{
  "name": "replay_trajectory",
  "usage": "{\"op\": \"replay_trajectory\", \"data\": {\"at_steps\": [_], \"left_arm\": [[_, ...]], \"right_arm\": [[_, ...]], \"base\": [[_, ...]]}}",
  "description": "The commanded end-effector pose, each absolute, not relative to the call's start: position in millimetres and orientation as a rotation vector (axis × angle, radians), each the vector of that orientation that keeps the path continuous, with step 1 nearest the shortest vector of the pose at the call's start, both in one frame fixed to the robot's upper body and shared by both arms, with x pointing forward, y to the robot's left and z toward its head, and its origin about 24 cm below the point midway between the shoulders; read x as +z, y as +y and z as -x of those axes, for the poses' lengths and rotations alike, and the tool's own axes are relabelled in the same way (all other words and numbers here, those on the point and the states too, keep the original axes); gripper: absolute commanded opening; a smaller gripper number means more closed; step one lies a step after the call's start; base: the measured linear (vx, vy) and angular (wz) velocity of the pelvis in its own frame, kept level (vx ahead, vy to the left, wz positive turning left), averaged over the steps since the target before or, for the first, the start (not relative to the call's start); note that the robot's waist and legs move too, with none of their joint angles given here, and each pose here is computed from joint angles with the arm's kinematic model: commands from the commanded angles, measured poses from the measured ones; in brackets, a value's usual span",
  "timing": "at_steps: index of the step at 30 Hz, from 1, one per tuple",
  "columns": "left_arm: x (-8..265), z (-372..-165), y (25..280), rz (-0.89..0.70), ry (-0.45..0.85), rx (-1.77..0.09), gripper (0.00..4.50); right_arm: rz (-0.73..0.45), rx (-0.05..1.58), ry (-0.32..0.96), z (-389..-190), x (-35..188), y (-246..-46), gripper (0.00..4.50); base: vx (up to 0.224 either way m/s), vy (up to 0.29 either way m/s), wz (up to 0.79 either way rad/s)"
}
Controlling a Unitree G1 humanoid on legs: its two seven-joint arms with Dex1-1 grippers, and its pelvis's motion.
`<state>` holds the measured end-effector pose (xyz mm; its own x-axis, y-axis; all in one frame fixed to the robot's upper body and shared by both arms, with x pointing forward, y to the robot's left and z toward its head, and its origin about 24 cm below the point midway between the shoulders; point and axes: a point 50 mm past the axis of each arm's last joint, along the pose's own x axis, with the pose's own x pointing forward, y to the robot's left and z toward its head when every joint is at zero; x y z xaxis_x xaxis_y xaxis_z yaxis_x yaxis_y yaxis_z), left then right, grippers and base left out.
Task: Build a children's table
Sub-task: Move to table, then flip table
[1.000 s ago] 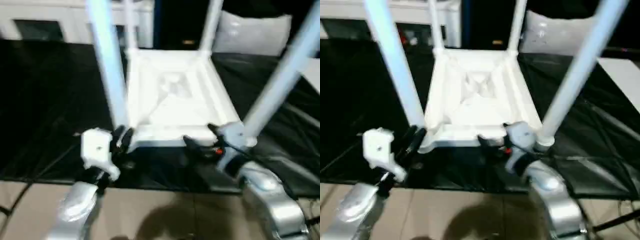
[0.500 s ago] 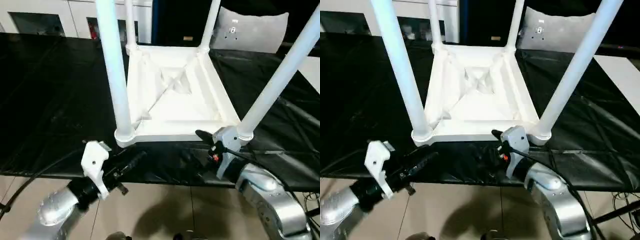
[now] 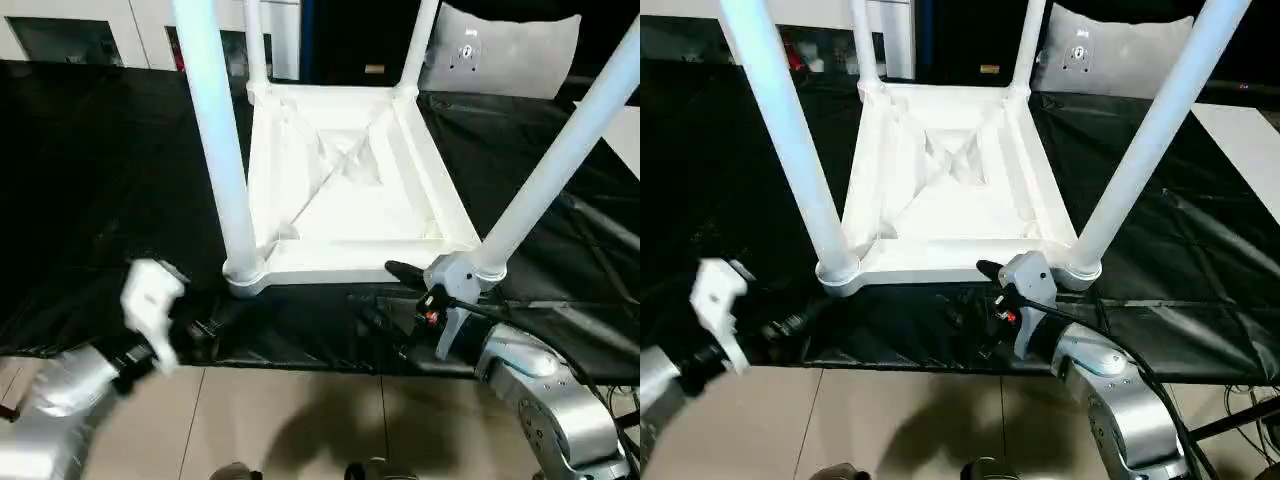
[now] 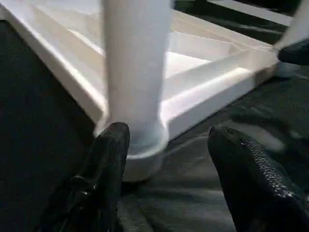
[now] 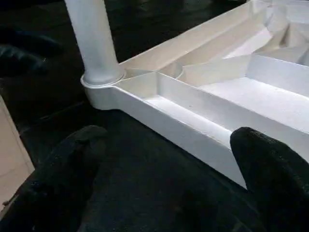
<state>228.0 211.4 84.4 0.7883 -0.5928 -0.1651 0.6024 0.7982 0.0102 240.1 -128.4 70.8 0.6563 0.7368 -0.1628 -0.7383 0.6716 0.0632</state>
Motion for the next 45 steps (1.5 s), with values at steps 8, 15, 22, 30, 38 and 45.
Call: {"op": "replay_trajectory", "data": {"at_steps": [8,15,22,30,38,45], "left_arm": [[80.7,-261.7,207.2,-0.069,0.138,-0.667,3.81],[80.3,-278.3,203.3,-0.074,0.118,-0.667,4.44],[77.3,-279.4,194.3,-0.056,0.091,-0.714,4.11],[76.3,-280.4,191.5,-0.057,0.078,-0.728,3.09],[75.9,-281.0,192.0,-0.037,0.069,-0.725,2.85],[75.6,-281.5,190.5,0.008,0.063,-0.699,2.21]], "right_arm": [[-0.001,0.837,0.177,-238.2,69.4,-122.0,4.50],[-0.010,0.825,0.197,-235.0,67.0,-117.8,4.50],[0.000,0.804,0.226,-232.7,62.4,-118.9,4.50],[-0.007,0.796,0.227,-234.1,62.2,-117.3,4.50],[-0.009,0.782,0.234,-234.4,61.3,-117.4,4.50],[-0.019,0.762,0.238,-234.0,60.5,-117.2,4.50]], "base": [[0.000,0.000,0.00],[0.000,0.000,0.00],[0.000,0.000,0.00],[0.000,0.000,0.00],[0.000,0.000,0.00],[0.000,0.000,0.00]]}}
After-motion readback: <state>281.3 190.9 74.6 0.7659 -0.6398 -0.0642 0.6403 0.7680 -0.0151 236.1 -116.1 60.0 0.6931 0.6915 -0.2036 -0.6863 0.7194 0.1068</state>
